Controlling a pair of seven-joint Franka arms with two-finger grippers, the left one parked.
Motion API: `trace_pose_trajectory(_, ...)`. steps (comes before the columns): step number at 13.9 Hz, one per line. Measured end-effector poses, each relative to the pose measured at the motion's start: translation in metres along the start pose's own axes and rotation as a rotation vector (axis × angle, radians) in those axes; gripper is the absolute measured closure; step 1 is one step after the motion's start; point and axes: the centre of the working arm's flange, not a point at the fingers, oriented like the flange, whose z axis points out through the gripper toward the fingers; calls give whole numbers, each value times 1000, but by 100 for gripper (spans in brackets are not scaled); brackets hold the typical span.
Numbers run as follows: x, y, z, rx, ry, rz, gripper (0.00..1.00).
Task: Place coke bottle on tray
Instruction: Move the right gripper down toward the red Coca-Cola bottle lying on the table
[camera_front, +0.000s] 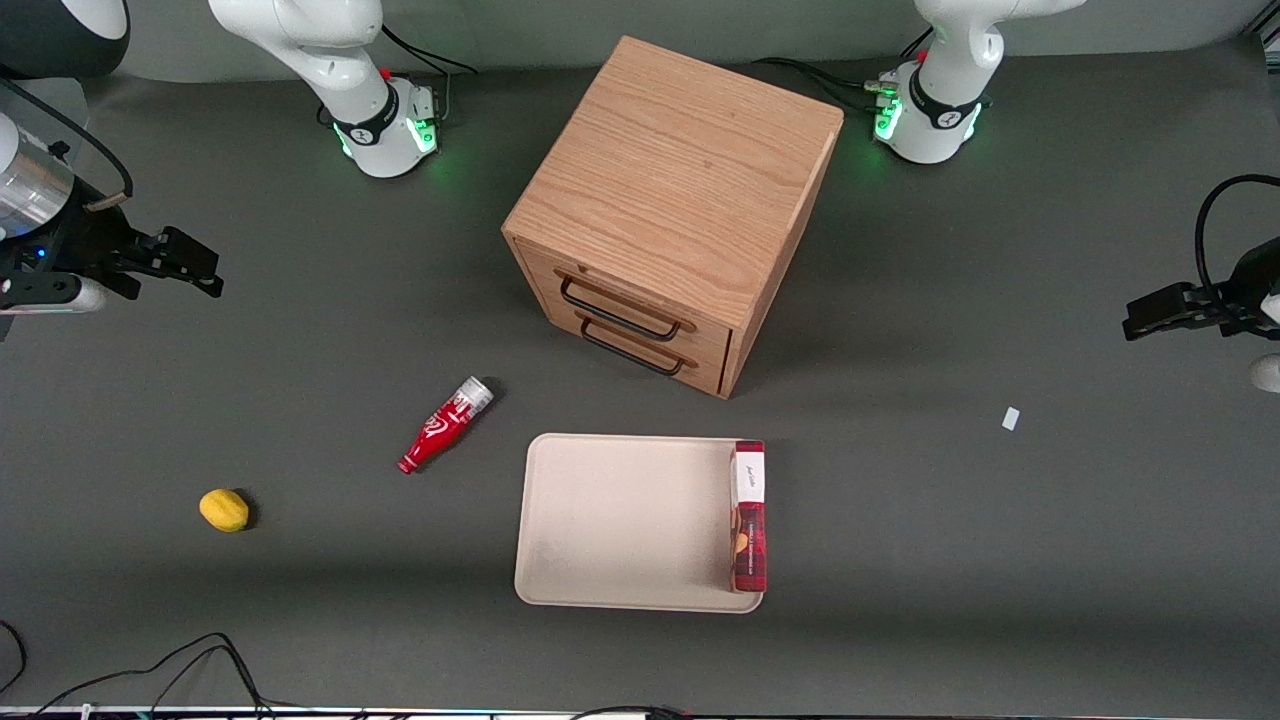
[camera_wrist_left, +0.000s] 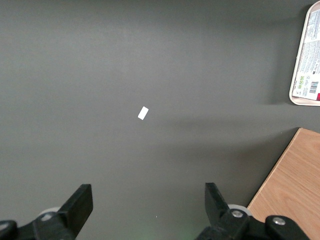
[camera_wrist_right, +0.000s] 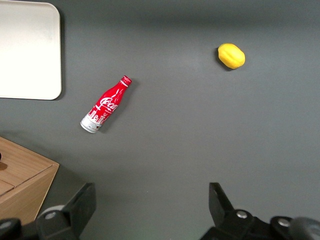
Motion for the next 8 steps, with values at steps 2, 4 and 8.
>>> trace_pose_trajectory(2, 0, -1, 0, 0, -3, -2, 0)
trace_pose_trajectory(4, 0, -2, 1, 0, -5, -3, 0)
trace_pose_trajectory(8, 5, -19, 12, 14, -22, 5, 0)
